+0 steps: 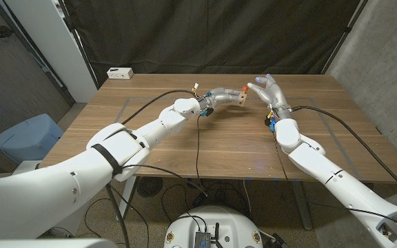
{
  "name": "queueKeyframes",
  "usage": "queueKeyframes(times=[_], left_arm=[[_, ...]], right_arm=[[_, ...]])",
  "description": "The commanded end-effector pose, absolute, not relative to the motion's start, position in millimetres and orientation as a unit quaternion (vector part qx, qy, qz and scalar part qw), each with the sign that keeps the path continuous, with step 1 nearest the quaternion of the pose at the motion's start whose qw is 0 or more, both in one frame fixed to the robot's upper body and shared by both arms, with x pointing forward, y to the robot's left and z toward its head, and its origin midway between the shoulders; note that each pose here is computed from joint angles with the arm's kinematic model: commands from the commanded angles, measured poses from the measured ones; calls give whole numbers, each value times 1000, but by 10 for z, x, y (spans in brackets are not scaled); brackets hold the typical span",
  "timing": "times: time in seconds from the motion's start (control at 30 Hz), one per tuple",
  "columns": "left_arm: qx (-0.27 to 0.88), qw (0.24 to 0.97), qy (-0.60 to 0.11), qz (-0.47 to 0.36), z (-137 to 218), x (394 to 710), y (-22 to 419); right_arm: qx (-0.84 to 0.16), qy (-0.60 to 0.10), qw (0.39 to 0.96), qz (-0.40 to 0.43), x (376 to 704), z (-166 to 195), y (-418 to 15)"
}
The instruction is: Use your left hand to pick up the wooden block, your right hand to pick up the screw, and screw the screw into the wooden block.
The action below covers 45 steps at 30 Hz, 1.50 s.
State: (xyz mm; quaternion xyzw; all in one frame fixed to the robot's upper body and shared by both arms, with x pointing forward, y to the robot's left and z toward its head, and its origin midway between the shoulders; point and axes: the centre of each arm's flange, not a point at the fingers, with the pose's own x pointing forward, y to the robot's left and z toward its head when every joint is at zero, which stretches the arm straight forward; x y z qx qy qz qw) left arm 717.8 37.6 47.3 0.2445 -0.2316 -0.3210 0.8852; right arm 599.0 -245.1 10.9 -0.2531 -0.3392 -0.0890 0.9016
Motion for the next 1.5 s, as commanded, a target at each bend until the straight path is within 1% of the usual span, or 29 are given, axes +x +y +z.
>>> queueKeyframes(times=[0.03,0.73,1.5], left_arm=[[250,880,-242,-323,477,7164,385],[249,878,-247,-324,482,7158,371],[259,873,-255,-324,520,7158,324]], right_arm=[[-322,-329,886,-47,5874,348,-2594],[-439,-280,854,9,5706,734,-2769],[-513,-224,826,66,5655,1225,-2870]])
